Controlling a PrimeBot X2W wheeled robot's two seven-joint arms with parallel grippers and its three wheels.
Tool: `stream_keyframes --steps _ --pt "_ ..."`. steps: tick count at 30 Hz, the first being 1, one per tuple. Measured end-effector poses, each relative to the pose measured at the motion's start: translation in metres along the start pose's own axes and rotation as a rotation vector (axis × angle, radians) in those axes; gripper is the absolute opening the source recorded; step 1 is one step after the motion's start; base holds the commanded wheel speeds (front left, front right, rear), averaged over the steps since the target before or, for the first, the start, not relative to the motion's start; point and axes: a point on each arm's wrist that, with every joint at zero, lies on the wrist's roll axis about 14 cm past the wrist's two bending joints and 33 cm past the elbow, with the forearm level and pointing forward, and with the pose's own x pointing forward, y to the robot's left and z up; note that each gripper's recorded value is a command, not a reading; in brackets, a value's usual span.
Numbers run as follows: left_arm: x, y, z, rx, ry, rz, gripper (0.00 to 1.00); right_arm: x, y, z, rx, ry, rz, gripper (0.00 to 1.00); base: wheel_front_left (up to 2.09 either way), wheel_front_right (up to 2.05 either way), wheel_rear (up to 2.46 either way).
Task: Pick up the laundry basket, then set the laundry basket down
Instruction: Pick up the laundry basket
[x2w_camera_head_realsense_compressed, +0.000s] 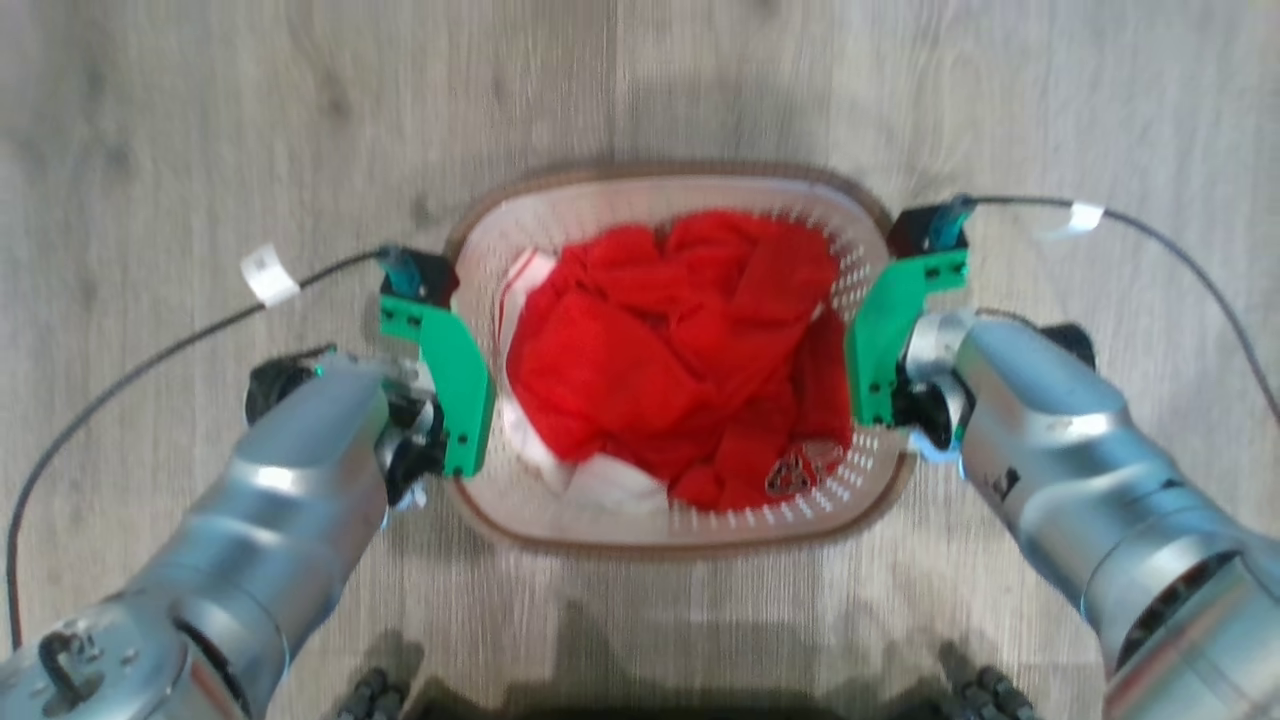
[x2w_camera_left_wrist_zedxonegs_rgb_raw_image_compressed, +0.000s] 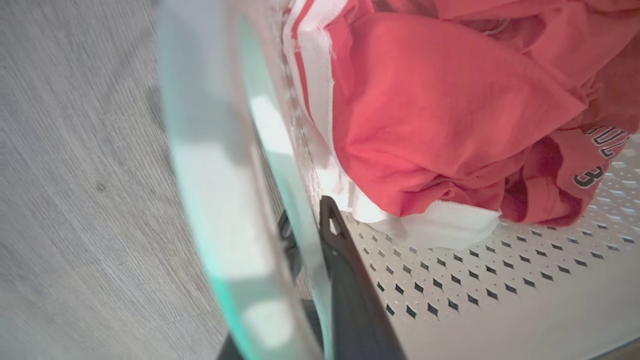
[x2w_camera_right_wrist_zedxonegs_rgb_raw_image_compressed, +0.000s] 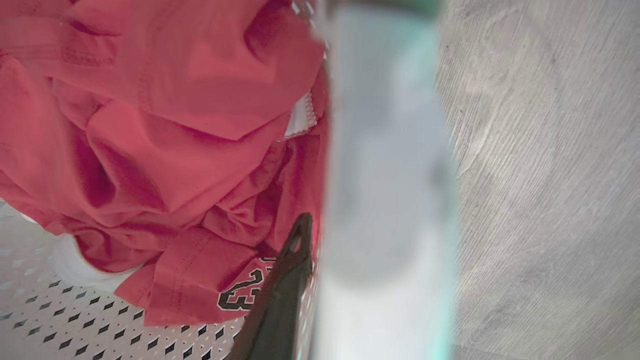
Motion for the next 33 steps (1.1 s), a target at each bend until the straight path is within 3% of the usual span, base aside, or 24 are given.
stream_keyframes --steps 18,24,33 --pt "-0.074 -0.033 -0.031 0.025 -0.025 0.030 0.00 -0.088 0.039 -0.029 -0.019 -0.015 -0.005 0.00 0.00 0.00 0.00" --pt "-0.093 -0.043 -0.038 0.036 -0.060 0.039 0.00 -0.113 0.047 -0.028 -0.076 -0.044 -0.036 0.00 0.00 0.00 0.00" --pt "-0.111 -0.053 -0.072 0.030 -0.072 0.056 0.00 -0.132 0.067 -0.059 -0.084 -0.047 -0.027 0.00 0.00 0.00 0.00"
